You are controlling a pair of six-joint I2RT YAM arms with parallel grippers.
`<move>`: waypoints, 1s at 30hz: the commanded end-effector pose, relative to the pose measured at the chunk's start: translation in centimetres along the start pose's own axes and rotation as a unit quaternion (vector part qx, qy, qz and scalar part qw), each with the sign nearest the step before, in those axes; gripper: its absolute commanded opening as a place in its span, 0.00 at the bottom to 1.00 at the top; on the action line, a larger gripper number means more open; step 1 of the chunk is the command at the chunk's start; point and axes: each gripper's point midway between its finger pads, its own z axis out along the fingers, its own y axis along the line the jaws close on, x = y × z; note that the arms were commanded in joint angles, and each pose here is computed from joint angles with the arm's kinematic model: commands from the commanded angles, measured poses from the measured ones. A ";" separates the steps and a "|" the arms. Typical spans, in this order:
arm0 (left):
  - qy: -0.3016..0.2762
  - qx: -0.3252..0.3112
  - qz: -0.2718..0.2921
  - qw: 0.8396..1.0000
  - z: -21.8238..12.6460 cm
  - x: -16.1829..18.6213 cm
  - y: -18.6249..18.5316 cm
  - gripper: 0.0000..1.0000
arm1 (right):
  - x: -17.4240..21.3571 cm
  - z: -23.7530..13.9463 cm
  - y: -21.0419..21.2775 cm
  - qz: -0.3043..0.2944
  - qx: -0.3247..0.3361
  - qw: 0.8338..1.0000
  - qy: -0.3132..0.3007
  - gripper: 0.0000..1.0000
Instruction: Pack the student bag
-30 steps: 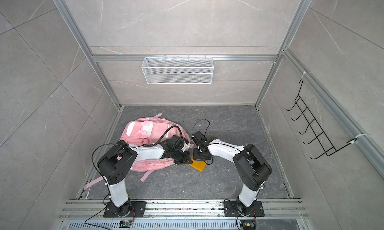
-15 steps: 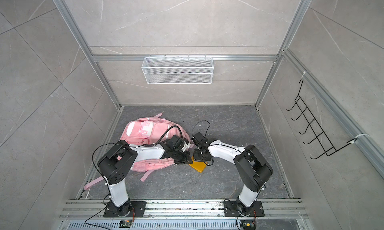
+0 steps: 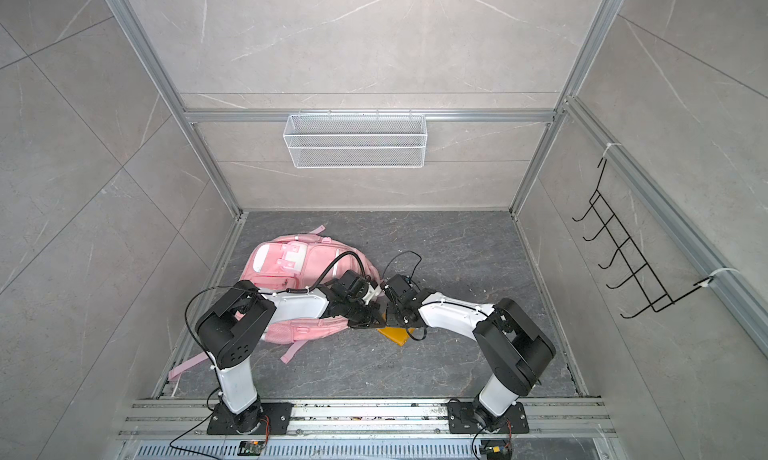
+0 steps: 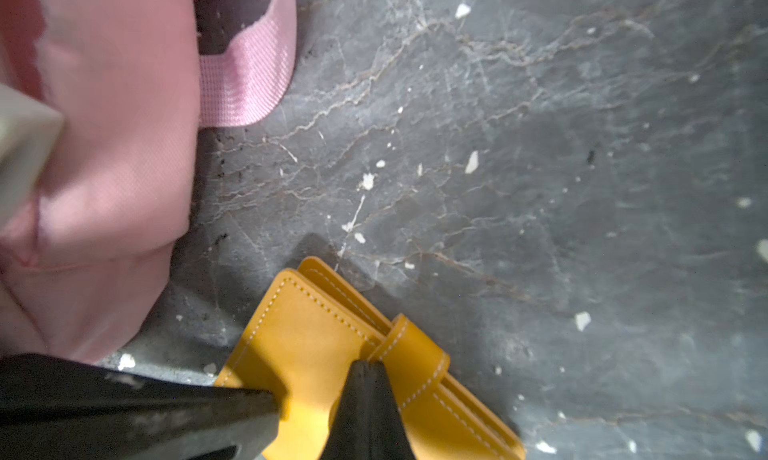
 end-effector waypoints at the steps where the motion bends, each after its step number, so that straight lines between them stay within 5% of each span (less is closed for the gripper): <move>1: 0.014 -0.042 -0.042 0.998 0.8 1.2 3.2 0.01 | 8.0 0.4 -3.3 -0.011 0.057 0.988 0.145 0.10; 30: 0.017 -0.034 -0.043 0.998 0.8 0.8 3.4 0.01 | 2.5 -4.3 1.2 0.002 -0.019 0.999 0.048 0.06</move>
